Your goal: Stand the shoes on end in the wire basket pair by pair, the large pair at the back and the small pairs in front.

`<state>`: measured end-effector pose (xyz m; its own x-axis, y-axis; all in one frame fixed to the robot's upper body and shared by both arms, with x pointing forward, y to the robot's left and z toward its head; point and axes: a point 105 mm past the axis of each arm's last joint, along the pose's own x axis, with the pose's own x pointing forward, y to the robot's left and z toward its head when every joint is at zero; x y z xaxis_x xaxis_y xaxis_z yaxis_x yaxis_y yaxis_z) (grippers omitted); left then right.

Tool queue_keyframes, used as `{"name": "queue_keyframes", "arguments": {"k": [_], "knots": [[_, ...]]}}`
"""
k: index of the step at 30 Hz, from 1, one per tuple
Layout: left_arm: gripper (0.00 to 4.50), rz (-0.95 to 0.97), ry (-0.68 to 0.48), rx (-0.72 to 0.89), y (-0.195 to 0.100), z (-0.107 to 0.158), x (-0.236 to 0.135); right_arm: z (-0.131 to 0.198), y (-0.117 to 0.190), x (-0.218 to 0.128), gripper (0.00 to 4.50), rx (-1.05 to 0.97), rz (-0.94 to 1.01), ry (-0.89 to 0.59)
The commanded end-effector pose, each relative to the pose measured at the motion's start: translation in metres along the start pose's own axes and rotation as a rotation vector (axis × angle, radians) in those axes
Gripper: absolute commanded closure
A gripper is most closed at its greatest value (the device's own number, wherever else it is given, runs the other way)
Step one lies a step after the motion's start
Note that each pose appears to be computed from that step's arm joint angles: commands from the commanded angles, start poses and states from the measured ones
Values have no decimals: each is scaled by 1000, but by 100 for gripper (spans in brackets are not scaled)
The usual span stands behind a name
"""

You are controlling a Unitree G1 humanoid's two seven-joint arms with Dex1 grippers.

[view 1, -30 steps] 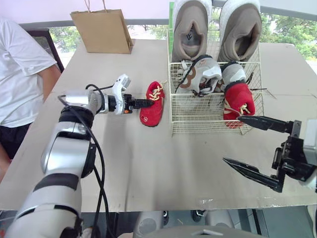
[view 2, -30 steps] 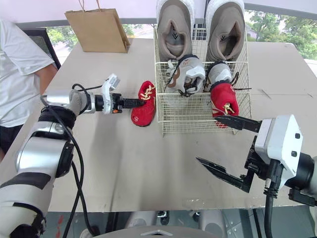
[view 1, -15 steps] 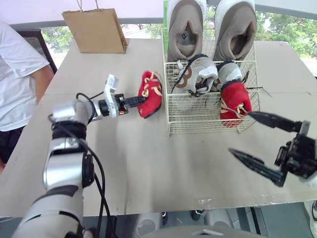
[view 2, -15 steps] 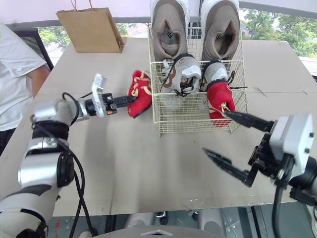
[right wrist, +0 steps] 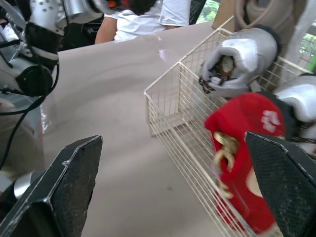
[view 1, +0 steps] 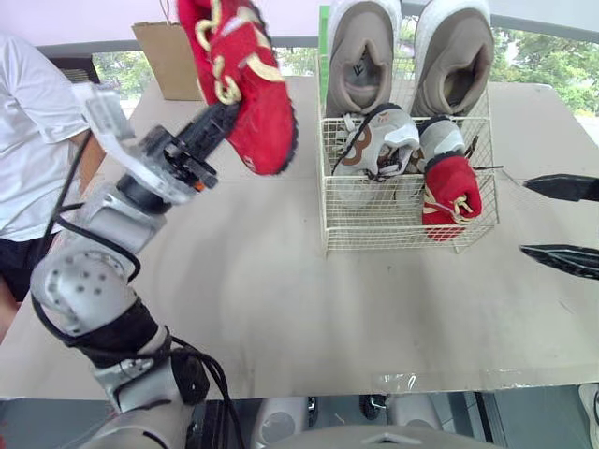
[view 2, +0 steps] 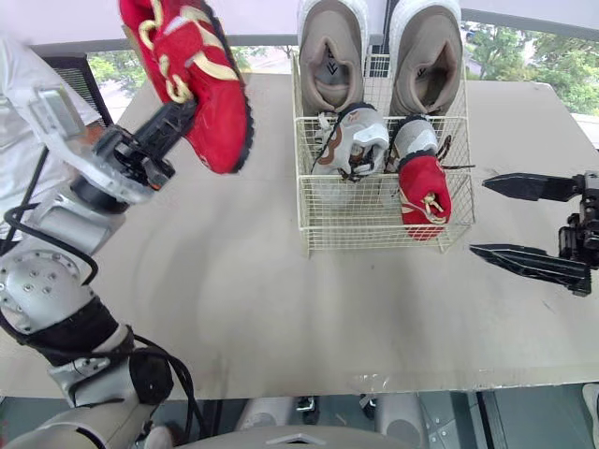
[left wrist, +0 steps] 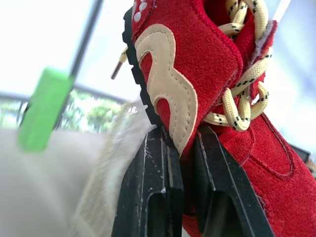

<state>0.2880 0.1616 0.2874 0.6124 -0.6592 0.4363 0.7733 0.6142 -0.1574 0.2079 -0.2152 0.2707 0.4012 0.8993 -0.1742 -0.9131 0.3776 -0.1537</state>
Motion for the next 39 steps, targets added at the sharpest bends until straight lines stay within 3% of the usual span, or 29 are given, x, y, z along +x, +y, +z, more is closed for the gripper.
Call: {"name": "queue_keyframes", "arguments": {"k": [1,6,16,22,27,32,33,36,39], "knots": [[446,-71,-54,154,-38,-14,18,8,-6,-6,0,-43,12,12],[446,-129,-112,370,-56,-46,34,15,-18,-11,0,-64,-41,-17],[446,-140,-227,794,-55,-85,42,17,-17,-12,0,-42,-73,-50],[446,-194,-199,823,-59,-113,30,13,-14,-11,0,-38,-91,-47],[446,-243,-93,841,-52,-142,22,9,-12,-6,0,-30,-96,-51],[203,-287,8,744,-50,-155,11,2,-10,-7,0,-10,-101,-55],[130,-280,19,756,-47,-154,11,0,-10,-7,0,-6,-102,-56],[24,-243,23,802,-38,-149,15,-6,-11,-7,0,5,-102,-65],[8,-210,8,766,-37,-144,21,-8,-12,-6,0,7,-100,-71]]}}
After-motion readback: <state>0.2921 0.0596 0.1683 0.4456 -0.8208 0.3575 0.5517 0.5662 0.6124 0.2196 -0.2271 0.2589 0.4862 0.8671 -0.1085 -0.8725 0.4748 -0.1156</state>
